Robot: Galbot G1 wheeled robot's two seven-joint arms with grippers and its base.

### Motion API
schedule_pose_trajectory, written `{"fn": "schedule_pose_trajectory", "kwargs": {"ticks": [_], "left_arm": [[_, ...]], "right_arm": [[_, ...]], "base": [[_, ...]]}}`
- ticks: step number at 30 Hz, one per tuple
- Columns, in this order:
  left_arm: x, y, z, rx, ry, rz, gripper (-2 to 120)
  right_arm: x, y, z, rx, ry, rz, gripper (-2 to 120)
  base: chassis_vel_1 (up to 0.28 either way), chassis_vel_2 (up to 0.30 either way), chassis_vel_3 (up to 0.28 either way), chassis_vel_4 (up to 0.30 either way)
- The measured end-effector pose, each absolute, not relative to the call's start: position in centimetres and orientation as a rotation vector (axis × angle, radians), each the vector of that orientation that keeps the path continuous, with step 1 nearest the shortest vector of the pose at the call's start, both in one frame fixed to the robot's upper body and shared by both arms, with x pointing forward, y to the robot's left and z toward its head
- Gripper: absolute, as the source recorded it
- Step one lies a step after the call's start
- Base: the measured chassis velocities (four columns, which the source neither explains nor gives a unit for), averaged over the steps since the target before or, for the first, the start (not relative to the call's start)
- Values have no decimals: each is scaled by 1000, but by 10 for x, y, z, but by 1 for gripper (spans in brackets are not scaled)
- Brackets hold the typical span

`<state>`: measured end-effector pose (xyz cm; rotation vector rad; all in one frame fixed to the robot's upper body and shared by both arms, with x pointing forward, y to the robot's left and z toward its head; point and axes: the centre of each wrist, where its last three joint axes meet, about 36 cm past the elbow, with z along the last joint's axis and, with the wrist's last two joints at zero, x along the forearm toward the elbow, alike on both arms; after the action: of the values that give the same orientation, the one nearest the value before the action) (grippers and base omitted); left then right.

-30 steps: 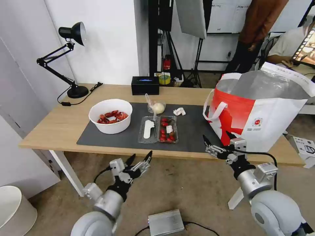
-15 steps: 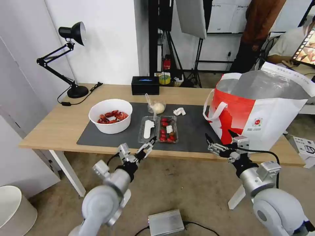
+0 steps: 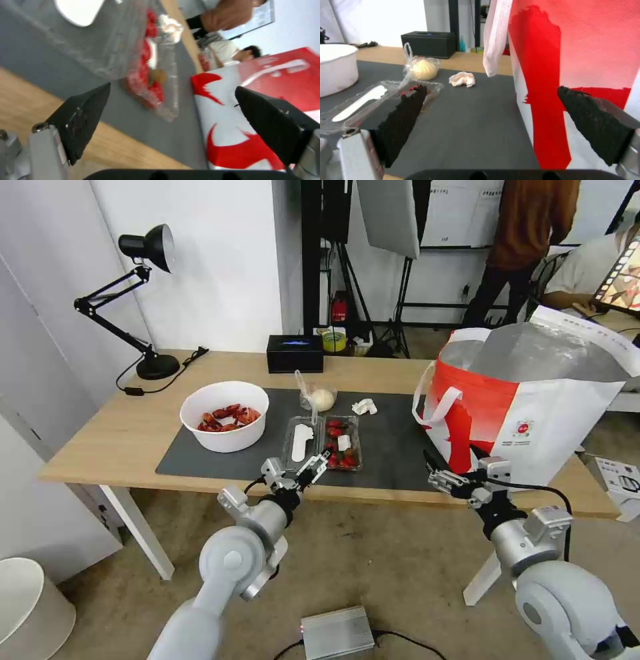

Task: Pick up the trash from the table and place it into the takeout bag.

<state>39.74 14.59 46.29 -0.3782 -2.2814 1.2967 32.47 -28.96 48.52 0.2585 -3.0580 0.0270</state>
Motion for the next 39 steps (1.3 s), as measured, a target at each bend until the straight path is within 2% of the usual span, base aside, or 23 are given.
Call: {"fn": "schedule_pose_trajectory", "kwargs": {"ticks": [13, 39], "left_arm": [[416, 135, 461, -230, -2249, 1284, 100], [429, 123, 444, -194, -2359, 1279, 100]], "right_arm": [[333, -290, 483, 274, -3052, 38, 99], [333, -290, 473, 261, -3042, 12, 99]], "base": [[0, 0, 0, 0], [0, 0, 0, 0]]}}
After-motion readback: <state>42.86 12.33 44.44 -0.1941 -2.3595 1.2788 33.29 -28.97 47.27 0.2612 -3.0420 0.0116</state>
